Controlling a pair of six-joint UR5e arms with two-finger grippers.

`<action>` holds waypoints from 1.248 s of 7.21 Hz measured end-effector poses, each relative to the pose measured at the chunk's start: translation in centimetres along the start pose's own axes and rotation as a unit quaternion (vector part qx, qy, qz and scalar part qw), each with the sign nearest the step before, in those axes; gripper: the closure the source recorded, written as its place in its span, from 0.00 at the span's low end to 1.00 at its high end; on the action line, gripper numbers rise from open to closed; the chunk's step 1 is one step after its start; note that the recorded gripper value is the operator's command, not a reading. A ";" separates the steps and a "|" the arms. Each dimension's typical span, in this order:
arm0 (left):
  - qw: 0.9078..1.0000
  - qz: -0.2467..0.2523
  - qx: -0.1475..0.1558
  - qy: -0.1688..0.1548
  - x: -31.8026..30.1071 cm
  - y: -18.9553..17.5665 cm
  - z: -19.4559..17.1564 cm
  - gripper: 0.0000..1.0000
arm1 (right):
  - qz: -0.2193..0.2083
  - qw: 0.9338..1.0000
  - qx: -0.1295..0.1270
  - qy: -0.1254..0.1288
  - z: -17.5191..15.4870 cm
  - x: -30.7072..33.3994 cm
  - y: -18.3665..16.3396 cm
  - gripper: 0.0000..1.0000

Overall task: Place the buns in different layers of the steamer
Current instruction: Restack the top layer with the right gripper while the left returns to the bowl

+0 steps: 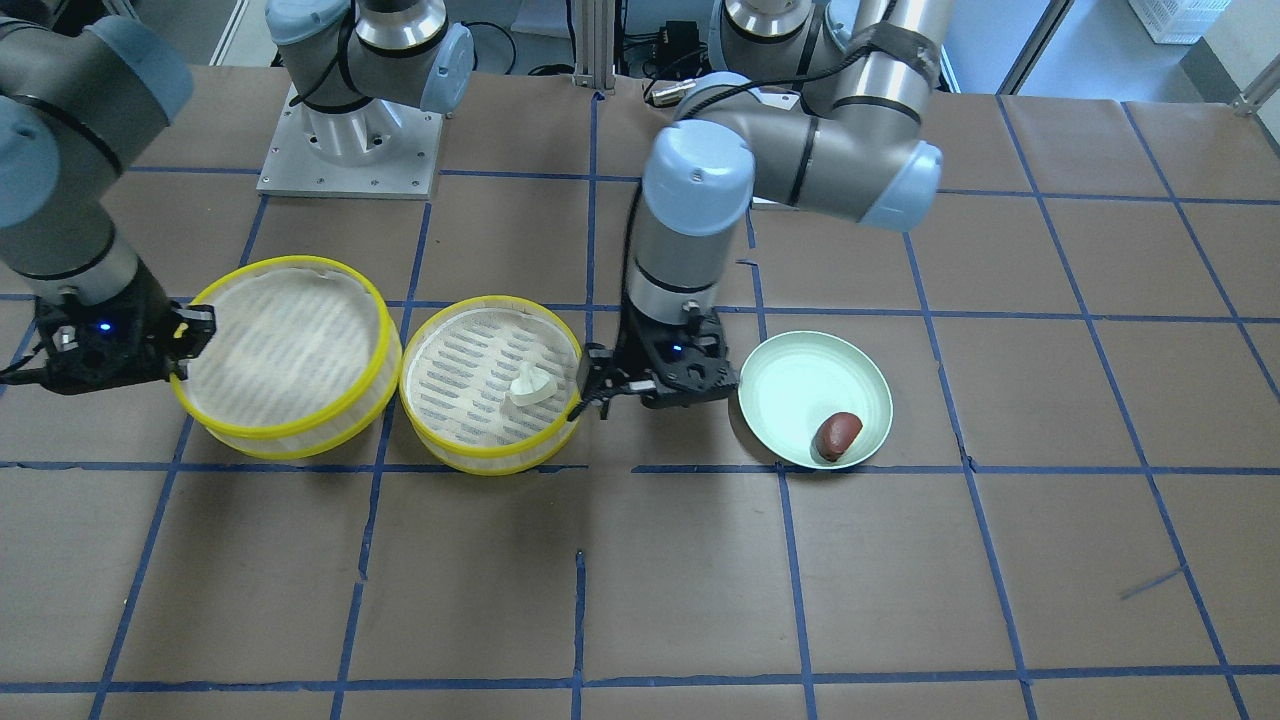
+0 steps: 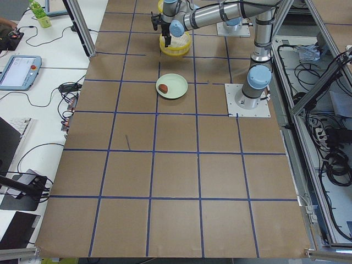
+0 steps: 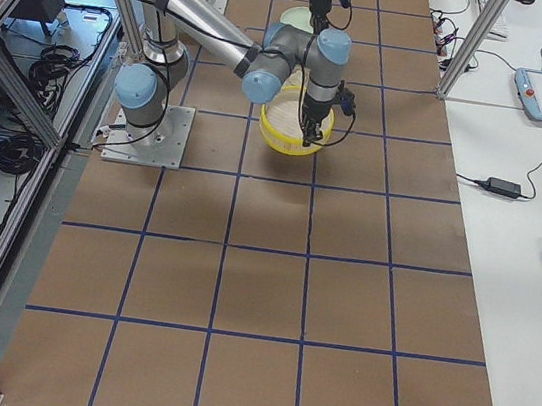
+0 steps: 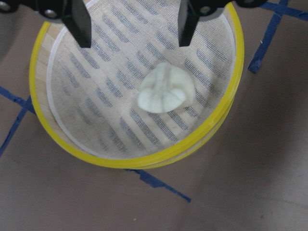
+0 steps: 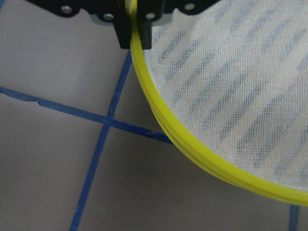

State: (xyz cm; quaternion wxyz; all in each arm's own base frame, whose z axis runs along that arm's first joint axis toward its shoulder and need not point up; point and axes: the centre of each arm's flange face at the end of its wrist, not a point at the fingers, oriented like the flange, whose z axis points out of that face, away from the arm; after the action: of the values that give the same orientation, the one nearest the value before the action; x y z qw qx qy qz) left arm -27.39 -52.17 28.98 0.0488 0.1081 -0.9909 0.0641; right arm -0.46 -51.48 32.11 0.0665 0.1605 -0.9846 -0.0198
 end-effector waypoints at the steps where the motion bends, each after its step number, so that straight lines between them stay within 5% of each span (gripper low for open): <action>1: 1.000 0.016 -0.011 -0.011 -5.0 -2.8 0.1 0.00 | -0.003 1.000 0.006 0.003 -0.6 -4.5 -1.3 0.95; 4: 0.997 0.024 -0.069 -0.031 -16.3 -6.5 2.3 0.00 | 0.035 0.999 0.014 -0.003 -0.7 -14.8 -3.3 0.94; 9: 0.991 0.013 -0.111 -0.073 -20.7 -5.8 5.8 0.00 | 0.041 0.999 0.001 0.001 0.5 -18.7 -3.7 0.93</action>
State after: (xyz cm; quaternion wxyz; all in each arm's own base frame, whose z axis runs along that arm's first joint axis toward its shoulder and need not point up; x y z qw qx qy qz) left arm -6.50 -54.27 21.63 -0.0125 0.0932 -0.9941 -0.0538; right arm 18.21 -48.98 29.03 0.0683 0.1199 -0.9903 -0.0160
